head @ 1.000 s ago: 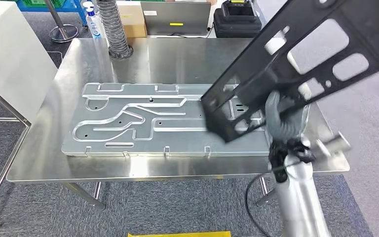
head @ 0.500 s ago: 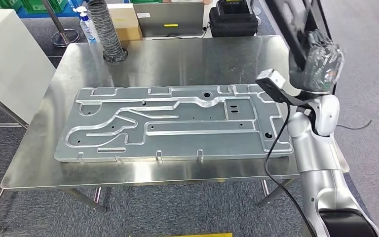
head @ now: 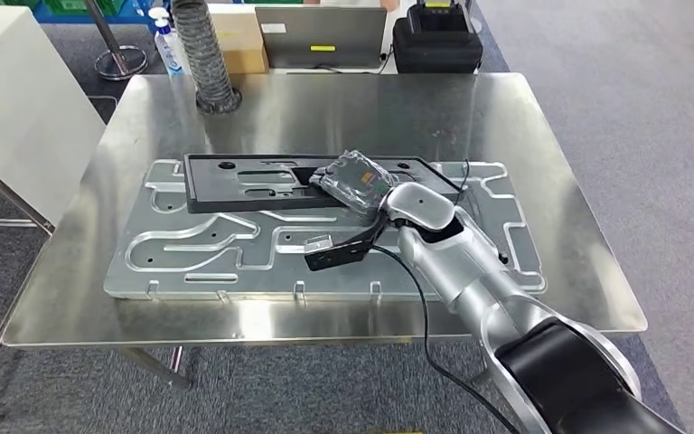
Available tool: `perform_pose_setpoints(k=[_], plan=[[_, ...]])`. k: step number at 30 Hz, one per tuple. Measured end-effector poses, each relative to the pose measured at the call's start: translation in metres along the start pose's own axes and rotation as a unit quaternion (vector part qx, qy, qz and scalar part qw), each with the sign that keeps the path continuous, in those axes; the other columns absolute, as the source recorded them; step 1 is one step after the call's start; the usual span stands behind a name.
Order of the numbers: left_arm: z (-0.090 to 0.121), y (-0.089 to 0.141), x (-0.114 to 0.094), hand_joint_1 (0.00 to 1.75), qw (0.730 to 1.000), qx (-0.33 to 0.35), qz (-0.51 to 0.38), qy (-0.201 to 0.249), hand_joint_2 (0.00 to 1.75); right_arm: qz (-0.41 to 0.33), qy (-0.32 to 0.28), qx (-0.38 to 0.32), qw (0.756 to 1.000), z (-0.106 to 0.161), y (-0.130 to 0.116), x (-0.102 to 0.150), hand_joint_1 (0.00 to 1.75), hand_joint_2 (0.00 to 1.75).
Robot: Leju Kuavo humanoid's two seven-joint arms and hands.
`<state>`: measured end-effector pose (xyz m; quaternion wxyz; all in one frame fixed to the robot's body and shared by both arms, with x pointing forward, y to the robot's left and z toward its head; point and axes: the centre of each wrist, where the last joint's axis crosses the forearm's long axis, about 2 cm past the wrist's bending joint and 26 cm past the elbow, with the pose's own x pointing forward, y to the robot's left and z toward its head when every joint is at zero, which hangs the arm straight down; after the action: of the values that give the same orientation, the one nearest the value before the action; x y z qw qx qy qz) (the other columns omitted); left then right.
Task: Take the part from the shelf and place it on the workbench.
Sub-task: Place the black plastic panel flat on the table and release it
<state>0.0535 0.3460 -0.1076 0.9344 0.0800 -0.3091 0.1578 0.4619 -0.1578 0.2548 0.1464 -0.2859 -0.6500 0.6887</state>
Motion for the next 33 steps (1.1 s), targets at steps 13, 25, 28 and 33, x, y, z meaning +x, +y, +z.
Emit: perform_pose_setpoints(k=[13, 25, 28, 33], plan=[[0.001, 0.0, -0.003, 0.0, 1.0, -0.022, -0.019, 0.0, 1.75, -0.063, 0.065, 0.112, 0.99, 0.034, 0.057, -0.01, 1.75, 1.75], [0.0, 0.005, 0.0, 0.0, 0.999, -0.026, -0.031, -0.018, 0.87, -0.081, 0.091, 0.131, 0.984, 0.055, 0.076, -0.017, 0.0, 0.0], [0.0, 0.005, 0.0, 0.0, 0.999, -0.023, -0.032, -0.02, 0.0, -0.077, 0.091, 0.123, 0.985, 0.058, 0.079, -0.017, 0.0, 0.0], [0.001, 0.005, -0.001, 0.0, 0.999, -0.02, -0.033, -0.022, 0.0, -0.067, 0.084, 0.1, 0.989, 0.061, 0.084, -0.015, 0.0, 0.0]])
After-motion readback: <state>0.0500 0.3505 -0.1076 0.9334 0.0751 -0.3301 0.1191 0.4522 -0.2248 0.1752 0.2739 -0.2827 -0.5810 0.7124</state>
